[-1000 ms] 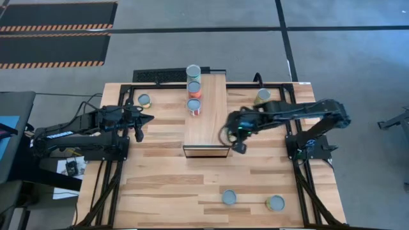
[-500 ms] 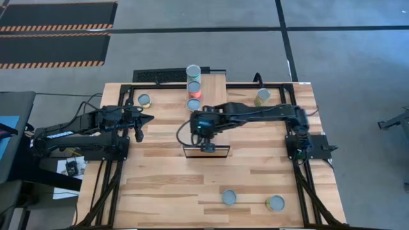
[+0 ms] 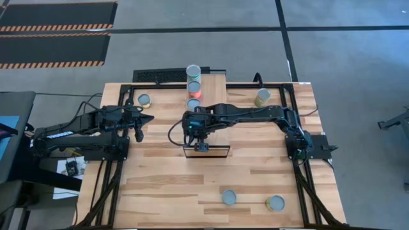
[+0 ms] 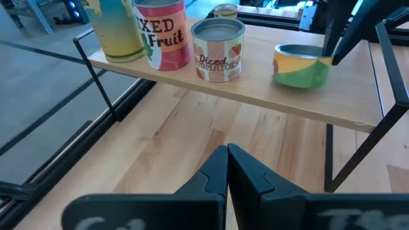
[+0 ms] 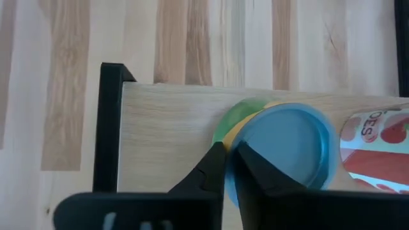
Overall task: Pick and place cans onto a shelf
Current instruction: Put the canned mushroom on the shelf, then put the canned sliced peaches on the shelf
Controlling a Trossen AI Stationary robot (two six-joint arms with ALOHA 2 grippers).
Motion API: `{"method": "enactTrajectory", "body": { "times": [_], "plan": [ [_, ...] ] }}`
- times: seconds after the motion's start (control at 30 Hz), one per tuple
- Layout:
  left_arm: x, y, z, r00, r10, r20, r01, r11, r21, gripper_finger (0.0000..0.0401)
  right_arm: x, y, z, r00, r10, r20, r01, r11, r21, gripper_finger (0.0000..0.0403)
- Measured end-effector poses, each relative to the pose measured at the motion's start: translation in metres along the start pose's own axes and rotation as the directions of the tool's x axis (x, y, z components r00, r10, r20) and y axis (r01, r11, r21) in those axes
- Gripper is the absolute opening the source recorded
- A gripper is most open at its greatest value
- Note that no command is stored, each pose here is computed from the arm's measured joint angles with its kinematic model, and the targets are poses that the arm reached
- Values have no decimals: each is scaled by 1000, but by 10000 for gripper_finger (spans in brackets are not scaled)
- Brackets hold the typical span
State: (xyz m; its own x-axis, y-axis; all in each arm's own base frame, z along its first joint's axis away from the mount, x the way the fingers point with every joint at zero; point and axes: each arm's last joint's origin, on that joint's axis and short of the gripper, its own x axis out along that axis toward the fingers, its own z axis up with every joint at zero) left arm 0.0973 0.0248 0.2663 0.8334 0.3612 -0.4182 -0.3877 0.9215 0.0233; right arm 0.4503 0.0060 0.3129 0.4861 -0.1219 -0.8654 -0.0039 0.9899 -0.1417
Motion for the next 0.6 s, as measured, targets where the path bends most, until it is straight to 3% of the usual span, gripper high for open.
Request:
{"method": "enactTrajectory", "body": {
  "times": [0.37, 0.6],
  "plan": [
    [0, 0, 0, 1000, -4, 0, 4, 1000, -3, 0, 0, -1, 7, 997, -4, 72, 4, 1000, 11, 100],
    [0, 0, 0, 1000, -4, 0, 4, 1000, -3, 0, -12, -11, 5, 997, -12, 81, 10, 1000, 24, 76]
  ]
}}
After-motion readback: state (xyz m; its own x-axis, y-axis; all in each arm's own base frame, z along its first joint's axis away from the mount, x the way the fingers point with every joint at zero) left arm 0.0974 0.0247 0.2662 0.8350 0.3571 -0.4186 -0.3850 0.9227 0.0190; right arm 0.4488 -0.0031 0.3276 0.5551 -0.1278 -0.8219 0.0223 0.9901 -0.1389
